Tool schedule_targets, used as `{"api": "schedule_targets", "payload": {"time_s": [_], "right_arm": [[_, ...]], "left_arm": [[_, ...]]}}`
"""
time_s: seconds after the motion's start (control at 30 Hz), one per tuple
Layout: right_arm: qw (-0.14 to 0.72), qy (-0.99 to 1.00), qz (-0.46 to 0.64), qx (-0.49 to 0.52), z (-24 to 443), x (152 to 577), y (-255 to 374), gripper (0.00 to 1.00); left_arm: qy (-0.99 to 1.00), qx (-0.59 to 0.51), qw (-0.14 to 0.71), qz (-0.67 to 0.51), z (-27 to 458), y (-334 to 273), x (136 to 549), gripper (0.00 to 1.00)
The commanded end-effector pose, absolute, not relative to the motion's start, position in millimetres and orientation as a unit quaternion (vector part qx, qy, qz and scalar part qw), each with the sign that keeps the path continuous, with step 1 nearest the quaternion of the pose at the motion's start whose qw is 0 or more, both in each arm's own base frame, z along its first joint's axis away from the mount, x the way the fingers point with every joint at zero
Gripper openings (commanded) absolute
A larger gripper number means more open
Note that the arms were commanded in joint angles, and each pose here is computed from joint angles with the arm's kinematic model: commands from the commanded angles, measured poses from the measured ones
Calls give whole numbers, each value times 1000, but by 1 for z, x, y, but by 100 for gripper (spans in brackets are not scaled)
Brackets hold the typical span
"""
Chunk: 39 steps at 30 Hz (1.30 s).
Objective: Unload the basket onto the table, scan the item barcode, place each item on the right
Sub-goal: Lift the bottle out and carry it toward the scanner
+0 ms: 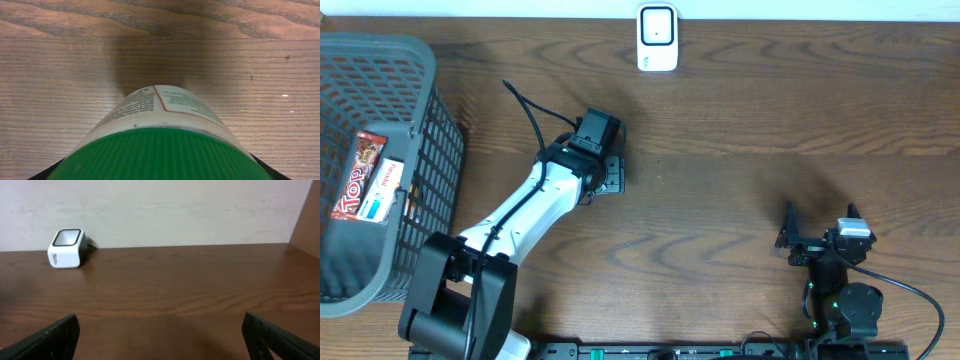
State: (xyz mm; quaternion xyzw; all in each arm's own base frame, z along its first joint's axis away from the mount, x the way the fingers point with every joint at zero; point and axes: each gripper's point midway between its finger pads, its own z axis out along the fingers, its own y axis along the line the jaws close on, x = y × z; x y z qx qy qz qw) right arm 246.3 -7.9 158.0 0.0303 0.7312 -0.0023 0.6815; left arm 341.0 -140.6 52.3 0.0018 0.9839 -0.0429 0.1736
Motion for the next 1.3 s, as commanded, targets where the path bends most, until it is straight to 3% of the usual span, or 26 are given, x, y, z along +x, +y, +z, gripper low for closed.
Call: {"api": "schedule_targets", "payload": {"time_s": [0.0, 0.23, 0.5, 0.73, 1.03, 1.27], "right_arm": [[681, 731, -7, 32, 157, 246, -10, 99], [681, 731, -7, 32, 157, 246, -10, 99], [681, 731, -7, 32, 157, 246, -10, 99], [681, 731, -7, 32, 157, 246, -10, 99], [681, 731, -7, 32, 157, 246, -10, 99], [681, 731, -7, 32, 157, 246, -10, 99]], "left_arm": [[983, 25, 170, -57, 54, -148, 338, 69], [986, 3, 156, -63, 49, -151, 330, 69], [945, -300, 124, -41, 42, -129, 315, 69], [898, -416, 143, -6, 36, -125, 301, 70], [907, -392, 151, 42, 16, -128, 290, 78], [940, -291, 176, 34, 42, -128, 303, 96]]}}
